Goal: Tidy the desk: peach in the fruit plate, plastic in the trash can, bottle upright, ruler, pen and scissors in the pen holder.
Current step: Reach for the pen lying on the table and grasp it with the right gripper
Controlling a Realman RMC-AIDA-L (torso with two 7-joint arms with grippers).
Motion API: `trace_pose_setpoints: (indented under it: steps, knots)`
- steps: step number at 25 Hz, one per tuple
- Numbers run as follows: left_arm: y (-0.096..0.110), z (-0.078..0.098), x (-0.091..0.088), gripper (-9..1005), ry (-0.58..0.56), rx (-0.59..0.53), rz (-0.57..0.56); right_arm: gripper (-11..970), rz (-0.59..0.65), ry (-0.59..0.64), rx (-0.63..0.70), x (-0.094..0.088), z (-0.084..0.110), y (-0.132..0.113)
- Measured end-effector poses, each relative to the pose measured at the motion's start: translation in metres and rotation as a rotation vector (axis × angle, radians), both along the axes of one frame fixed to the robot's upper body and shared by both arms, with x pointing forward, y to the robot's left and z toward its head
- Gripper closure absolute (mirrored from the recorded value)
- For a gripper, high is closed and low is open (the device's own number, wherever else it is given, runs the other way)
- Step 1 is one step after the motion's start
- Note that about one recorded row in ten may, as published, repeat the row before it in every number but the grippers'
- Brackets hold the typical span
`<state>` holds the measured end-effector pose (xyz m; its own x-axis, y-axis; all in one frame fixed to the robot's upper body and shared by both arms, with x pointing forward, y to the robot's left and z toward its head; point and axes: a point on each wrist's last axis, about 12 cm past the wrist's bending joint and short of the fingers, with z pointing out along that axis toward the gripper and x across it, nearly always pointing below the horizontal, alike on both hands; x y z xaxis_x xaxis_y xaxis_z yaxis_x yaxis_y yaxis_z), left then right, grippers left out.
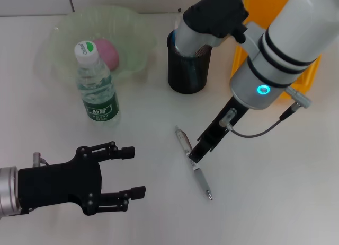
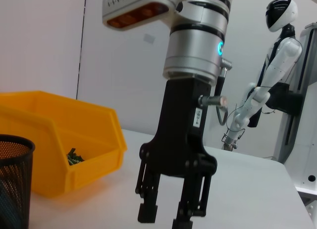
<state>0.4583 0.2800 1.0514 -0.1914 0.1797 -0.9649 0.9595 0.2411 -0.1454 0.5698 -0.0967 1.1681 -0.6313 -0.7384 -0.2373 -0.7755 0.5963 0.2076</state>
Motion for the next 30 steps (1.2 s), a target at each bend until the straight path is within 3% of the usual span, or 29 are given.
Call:
trace_pose_setpoints:
  steps: [11, 30]
  knots:
    - [0.0, -0.002, -0.002, 185, 0.006, -0.002, 0.002, 392, -0.009, -0.016, -0.051, 0.001, -0.025, 0.011]
    - [-0.001, -0.003, -0.001, 185, 0.007, 0.001, 0.006, 431, 0.013, -0.038, -0.081, 0.001, -0.039, 0.028]
